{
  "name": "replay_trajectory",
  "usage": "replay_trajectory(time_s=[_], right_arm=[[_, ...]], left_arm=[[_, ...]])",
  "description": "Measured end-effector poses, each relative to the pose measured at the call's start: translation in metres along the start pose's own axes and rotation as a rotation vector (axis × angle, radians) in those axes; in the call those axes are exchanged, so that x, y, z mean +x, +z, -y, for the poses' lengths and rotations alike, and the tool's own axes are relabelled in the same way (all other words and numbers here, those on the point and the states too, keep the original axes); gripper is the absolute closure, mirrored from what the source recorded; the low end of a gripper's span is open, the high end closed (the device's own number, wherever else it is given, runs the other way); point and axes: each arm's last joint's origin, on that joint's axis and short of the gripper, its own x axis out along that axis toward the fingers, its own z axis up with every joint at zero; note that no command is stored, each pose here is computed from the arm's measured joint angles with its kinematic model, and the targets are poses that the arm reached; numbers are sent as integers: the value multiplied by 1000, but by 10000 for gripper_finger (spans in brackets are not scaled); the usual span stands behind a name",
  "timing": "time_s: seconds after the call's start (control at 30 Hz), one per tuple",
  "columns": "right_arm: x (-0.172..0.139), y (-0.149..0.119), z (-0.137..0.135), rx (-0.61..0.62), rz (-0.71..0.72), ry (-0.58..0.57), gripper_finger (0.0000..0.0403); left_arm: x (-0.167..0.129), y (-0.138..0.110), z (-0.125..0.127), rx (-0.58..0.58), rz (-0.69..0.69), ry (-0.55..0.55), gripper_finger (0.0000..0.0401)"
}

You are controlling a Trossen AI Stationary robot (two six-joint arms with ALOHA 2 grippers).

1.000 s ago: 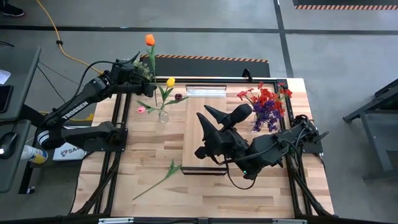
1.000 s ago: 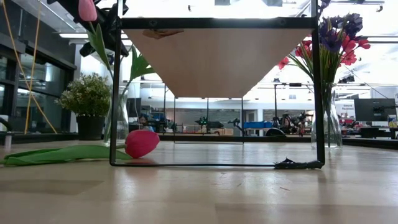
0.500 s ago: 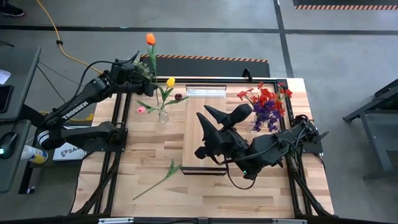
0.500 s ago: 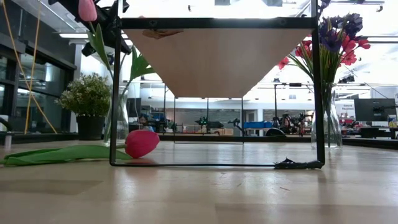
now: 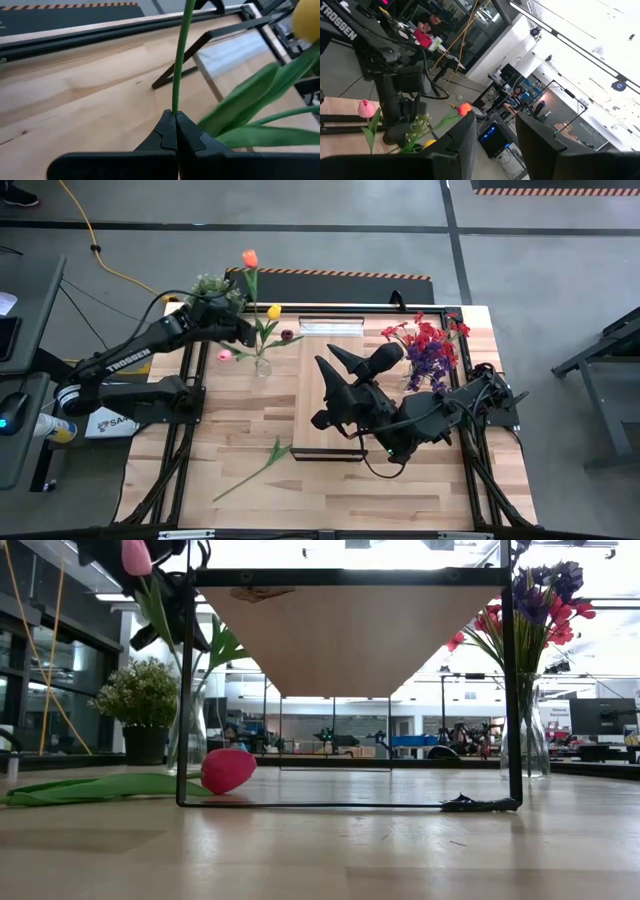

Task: Pick and place flowers into a vace then onto a shelf
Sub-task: Put the orange tulip into the left transparent vase

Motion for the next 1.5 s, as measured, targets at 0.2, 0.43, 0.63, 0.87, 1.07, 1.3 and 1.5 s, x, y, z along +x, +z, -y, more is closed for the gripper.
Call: replay_trajectory(time_s=[0.2, 0.43, 0.63, 0.87, 1.07, 1.3, 1.5], right_arm=[[0, 0, -1, -5, 13, 9, 273], [0, 0, -1, -8, 13, 10, 273], [0, 0, -1, -16, 12, 10, 273], [0, 0, -1, -15, 12, 10, 273], [0, 0, -1, -14, 12, 10, 274], [0, 0, -1, -13, 12, 10, 273], [0, 0, -1, -13, 12, 10, 272]], left_arm=[[3, -2, -2, -3, -4, 7, 379], [3, -2, -1, -18, -8, -8, 362], [3, -3, 0, -21, -30, -44, 354], [3, -4, 0, -44, -50, -63, 356], [3, -4, 0, -44, -58, -66, 330], [3, -4, 0, -37, -56, -63, 321], [3, -4, 0, -26, -57, -63, 321]])
